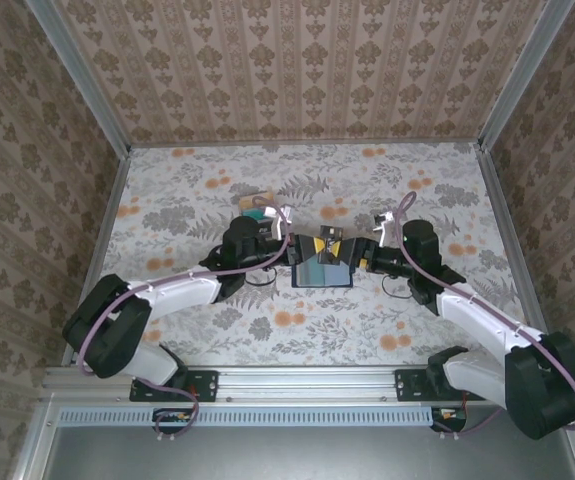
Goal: Take the credit cards out of the card holder
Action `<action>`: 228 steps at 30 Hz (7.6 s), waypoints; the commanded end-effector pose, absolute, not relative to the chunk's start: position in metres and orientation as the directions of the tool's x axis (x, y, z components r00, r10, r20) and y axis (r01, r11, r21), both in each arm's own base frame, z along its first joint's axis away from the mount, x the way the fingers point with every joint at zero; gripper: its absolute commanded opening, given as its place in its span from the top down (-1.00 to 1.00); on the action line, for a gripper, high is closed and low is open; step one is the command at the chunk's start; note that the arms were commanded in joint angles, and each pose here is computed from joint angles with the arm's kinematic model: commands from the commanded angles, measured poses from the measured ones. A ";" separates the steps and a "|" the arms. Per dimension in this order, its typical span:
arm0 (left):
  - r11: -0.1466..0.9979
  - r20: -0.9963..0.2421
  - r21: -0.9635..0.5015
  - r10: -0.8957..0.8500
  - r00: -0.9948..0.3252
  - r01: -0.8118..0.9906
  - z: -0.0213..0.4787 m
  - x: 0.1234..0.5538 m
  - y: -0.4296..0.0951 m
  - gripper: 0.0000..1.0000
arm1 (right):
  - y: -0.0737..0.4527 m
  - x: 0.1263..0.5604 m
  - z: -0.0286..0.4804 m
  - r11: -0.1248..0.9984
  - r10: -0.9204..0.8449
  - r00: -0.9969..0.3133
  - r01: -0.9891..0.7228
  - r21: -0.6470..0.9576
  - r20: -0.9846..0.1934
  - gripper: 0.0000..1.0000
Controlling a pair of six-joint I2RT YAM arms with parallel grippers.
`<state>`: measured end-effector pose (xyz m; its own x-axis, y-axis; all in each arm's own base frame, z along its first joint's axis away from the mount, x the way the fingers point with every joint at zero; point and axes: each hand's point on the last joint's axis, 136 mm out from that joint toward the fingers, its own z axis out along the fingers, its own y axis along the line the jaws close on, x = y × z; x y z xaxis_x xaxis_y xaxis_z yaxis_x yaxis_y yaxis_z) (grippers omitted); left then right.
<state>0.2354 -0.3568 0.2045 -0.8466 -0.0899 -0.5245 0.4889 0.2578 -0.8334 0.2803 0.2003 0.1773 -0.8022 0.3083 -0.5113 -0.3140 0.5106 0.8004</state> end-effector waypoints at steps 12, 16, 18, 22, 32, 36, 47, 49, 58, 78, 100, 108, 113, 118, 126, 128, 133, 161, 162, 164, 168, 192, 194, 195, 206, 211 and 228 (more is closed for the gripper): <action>0.763 -0.732 -0.010 0.435 -0.524 0.647 0.177 0.264 -0.235 1.00 | 0.167 0.271 0.170 0.685 0.313 -0.700 -0.302 0.663 -0.642 -1.00; 0.678 -0.715 0.246 0.610 -0.343 0.693 0.184 0.277 -0.226 1.00 | 0.168 0.268 0.171 0.687 0.311 -0.691 -0.311 0.657 -0.652 -1.00; 0.608 -0.669 0.367 0.698 -0.254 0.704 0.185 0.284 -0.222 1.00 | 0.168 0.266 0.172 0.684 0.312 -0.688 -0.316 0.657 -0.656 -1.00; 0.469 -0.548 0.543 0.826 -0.129 0.696 0.185 0.305 -0.217 1.00 | 0.168 0.264 0.175 0.682 0.313 -0.682 -0.323 0.656 -0.661 -1.00; 0.212 -0.363 0.659 0.930 0.059 0.722 0.155 0.346 -0.224 1.00 | 0.162 0.263 0.174 0.700 0.327 -0.671 -0.300 0.647 -0.665 -1.00; 0.163 -0.323 0.649 0.943 0.075 0.743 0.145 0.354 -0.230 1.00 | 0.162 0.263 0.172 0.704 0.327 -0.673 -0.295 0.646 -0.663 -1.00; 0.154 -0.285 0.588 0.958 0.025 0.794 0.110 0.363 -0.230 1.00 | 0.161 0.265 0.168 0.713 0.325 -0.677 -0.284 0.641 -0.661 -1.00; 0.162 -0.286 0.576 0.958 0.012 0.801 0.106 0.364 -0.228 1.00 | 0.160 0.265 0.169 0.713 0.326 -0.676 -0.283 0.642 -0.661 -1.00; 0.187 -0.281 0.549 0.959 -0.031 0.815 0.091 0.372 -0.224 1.00 | 0.161 0.265 0.168 0.713 0.326 -0.678 -0.281 0.642 -0.659 -1.00; 0.391 -0.386 0.540 0.902 -0.194 0.745 0.120 0.404 -0.210 0.55 | 0.160 0.265 0.167 0.719 0.318 -0.679 -0.282 0.635 -0.662 -1.00; 0.812 -0.645 -0.467 -0.042 -0.763 0.350 0.189 0.294 -0.222 -0.47 | 0.154 0.282 0.087 0.899 0.179 -0.812 -0.095 0.427 -0.556 0.02; 0.705 -0.520 -0.652 -0.149 -0.841 0.279 0.137 0.272 -0.259 -0.25 | 0.154 0.292 0.052 0.933 0.156 -0.865 -0.030 0.359 -0.477 0.26; 0.711 -0.470 -0.644 -0.077 -0.880 0.282 0.109 0.263 -0.293 -0.16 | 0.161 0.296 0.036 0.933 0.145 -0.889 -0.024 0.360 -0.435 0.32; 0.727 -0.415 -0.640 -0.054 -0.908 0.249 0.083 0.267 -0.311 -0.02 | 0.164 0.297 0.026 0.939 0.134 -0.905 -0.015 0.345 -0.403 0.46; 0.727 -0.360 -0.654 -0.056 -0.931 0.209 0.062 0.273 -0.324 0.06 | 0.167 0.295 0.023 0.936 0.128 -0.915 -0.016 0.352 -0.384 0.57; 0.730 -0.357 -0.652 -0.056 -0.933 0.205 0.060 0.275 -0.326 0.08 | 0.167 0.294 0.024 0.935 0.127 -0.915 -0.019 0.355 -0.384 0.62; 0.730 -0.343 -0.654 -0.054 -0.938 0.198 0.054 0.279 -0.331 0.13 | 0.168 0.295 0.025 0.934 0.126 -0.915 -0.022 0.358 -0.384 0.68; 0.739 -0.379 -0.630 -0.024 -0.925 0.239 0.069 0.281 -0.339 0.16 | 0.169 0.294 0.024 0.931 0.125 -0.919 -0.022 0.363 -0.374 0.79; 0.740 -0.375 -0.630 -0.021 -0.927 0.237 0.067 0.280 -0.340 0.15 | 0.169 0.294 0.024 0.931 0.125 -0.919 -0.021 0.363 -0.374 0.79; 0.742 -0.365 -0.628 -0.015 -0.931 0.234 0.063 0.279 -0.341 0.16 | 0.170 0.294 0.025 0.931 0.125 -0.918 -0.023 0.365 -0.376 0.79; 0.748 -0.357 -0.624 -0.017 -0.934 0.225 0.058 0.279 -0.339 0.15 | 0.170 0.294 0.025 0.930 0.124 -0.919 -0.023 0.366 -0.375 0.79; 0.761 -0.346 -0.608 0.003 -0.938 0.226 0.052 0.277 -0.343 0.10 | 0.171 0.293 0.026 0.929 0.124 -0.919 -0.025 0.369 -0.374 0.85; 0.768 -0.342 -0.601 0.003 -0.940 0.221 0.049 0.277 -0.341 0.10 | 0.170 0.293 0.026 0.929 0.124 -0.919 -0.025 0.369 -0.375 0.85; 0.771 -0.341 -0.598 0.004 -0.940 0.220 0.048 0.277 -0.340 0.10 | 0.171 0.293 0.026 0.929 0.124 -0.919 -0.025 0.370 -0.374 0.85; 0.718 -0.307 -0.660 0.013 -0.952 0.222 0.042 0.272 -0.356 0.10 | 0.171 0.293 0.025 0.927 0.124 -0.920 -0.026 0.373 -0.372 0.85; 0.684 -0.311 -0.688 0.023 -0.950 0.242 0.049 0.270 -0.364 0.05 | 0.172 0.293 0.025 0.927 0.124 -0.922 -0.025 0.375 -0.368 0.85; 0.593 -0.360 -0.738 0.059 -0.931 0.323 0.080 0.265 -0.384 -0.61 | 0.172 0.293 0.025 0.927 0.123 -0.922 -0.025 0.373 -0.368 0.84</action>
